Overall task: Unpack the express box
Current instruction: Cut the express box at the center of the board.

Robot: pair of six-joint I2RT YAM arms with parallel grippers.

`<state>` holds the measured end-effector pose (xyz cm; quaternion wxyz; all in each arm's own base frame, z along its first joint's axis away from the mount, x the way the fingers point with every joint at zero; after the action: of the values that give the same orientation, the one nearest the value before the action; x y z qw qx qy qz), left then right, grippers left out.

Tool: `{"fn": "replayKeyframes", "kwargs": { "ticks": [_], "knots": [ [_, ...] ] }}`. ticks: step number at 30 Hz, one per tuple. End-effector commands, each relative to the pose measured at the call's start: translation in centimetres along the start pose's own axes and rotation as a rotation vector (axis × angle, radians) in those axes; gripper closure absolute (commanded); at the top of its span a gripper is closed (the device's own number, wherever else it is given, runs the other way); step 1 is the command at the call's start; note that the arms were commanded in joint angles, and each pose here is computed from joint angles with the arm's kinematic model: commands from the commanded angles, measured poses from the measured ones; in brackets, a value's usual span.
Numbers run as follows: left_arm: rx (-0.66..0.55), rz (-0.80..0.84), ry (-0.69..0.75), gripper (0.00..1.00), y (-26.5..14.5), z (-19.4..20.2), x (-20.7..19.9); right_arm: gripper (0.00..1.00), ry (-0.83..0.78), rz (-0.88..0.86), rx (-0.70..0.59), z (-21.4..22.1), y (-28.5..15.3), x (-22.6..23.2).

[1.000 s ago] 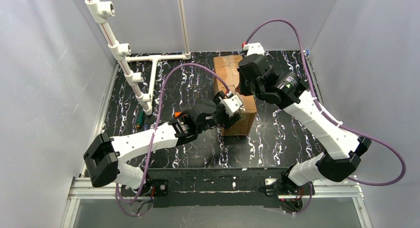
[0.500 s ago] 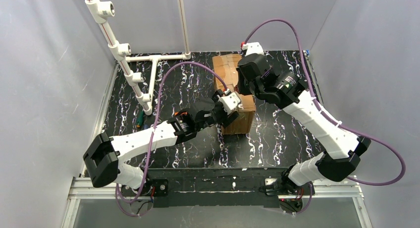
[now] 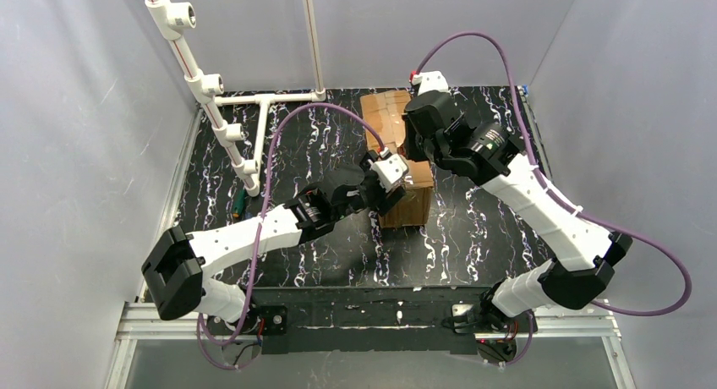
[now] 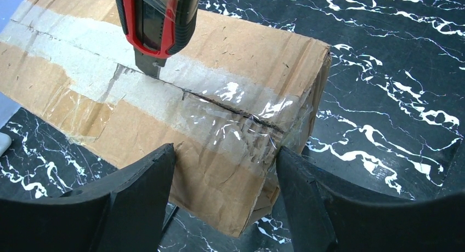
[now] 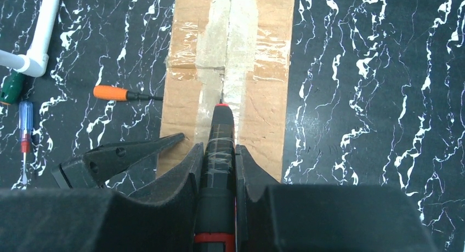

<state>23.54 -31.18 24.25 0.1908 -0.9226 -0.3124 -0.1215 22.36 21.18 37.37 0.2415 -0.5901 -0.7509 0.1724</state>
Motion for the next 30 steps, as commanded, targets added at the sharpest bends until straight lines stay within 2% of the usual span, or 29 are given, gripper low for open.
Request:
{"fn": "replayKeyframes", "kwargs": {
  "ticks": [1, 5, 7, 9, 12, 15, 19, 22, 24, 27, 30],
  "knots": [
    [0.021, -0.078, -0.002, 0.35, 0.5, -0.3, 2.0, 0.99, -0.02, -0.009, 0.009, -0.3, -2.0, -0.5],
    [0.011, -0.092, -0.003, 0.35, 1.1, -1.1, 2.4, 0.99, -0.055, 0.036, 0.08, 1.6, -0.4, -0.6],
    [0.003, -0.089, -0.01, 0.36, 1.4, -1.5, 2.5, 0.99, -0.023, 0.0, 0.028, -0.1, -2.0, -0.4],
    [0.0, -0.089, -0.021, 0.36, 1.8, -1.8, 2.5, 0.99, -0.024, 0.018, 0.012, 0.1, -1.7, -0.6],
    [0.002, -0.088, -0.03, 0.36, 2.4, -1.9, 2.4, 0.99, -0.047, 0.044, 0.093, 2.0, -0.5, -0.6],
    [0.002, -0.095, -0.036, 0.37, 2.5, -2.0, 2.5, 0.99, -0.013, 0.033, 0.005, 0.0, -2.6, -1.0],
    [0.009, -0.092, -0.047, 0.37, 2.8, -1.8, 2.3, 0.99, -0.033, 0.037, 0.067, 1.9, -1.2, -0.8],
    [0.002, -0.073, -0.077, 0.37, 2.8, -1.9, 2.0, 0.99, -0.003, 0.036, 0.008, 0.8, -1.8, -1.1],
    [-0.01, -0.043, -0.098, 0.34, 2.5, -1.9, 1.6, 0.99, 0.014, 0.042, -0.005, 0.6, -1.3, -1.6],
    [-0.026, -0.013, -0.125, 0.31, 1.7, -2.0, 1.1, 0.99, 0.039, 0.024, 0.041, 1.5, 1.2, -1.9],
    [-0.05, 0.015, -0.149, 0.21, 0.3, -2.2, 0.8, 0.99, 0.04, 0.036, 0.053, 1.8, 2.2, -2.2]
  ]
}}
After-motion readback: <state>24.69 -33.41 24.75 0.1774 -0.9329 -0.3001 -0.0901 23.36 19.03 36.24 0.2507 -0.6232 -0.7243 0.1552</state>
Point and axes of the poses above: each gripper's point midway between its finger pads, its own y axis out along the fingers, its own x axis along the line the jaws close on, z = x × y, the point moved 6 cm from there along -y, back along the fingers, and after that the axes turned 7 degrees about y, right-handed, at the moved point
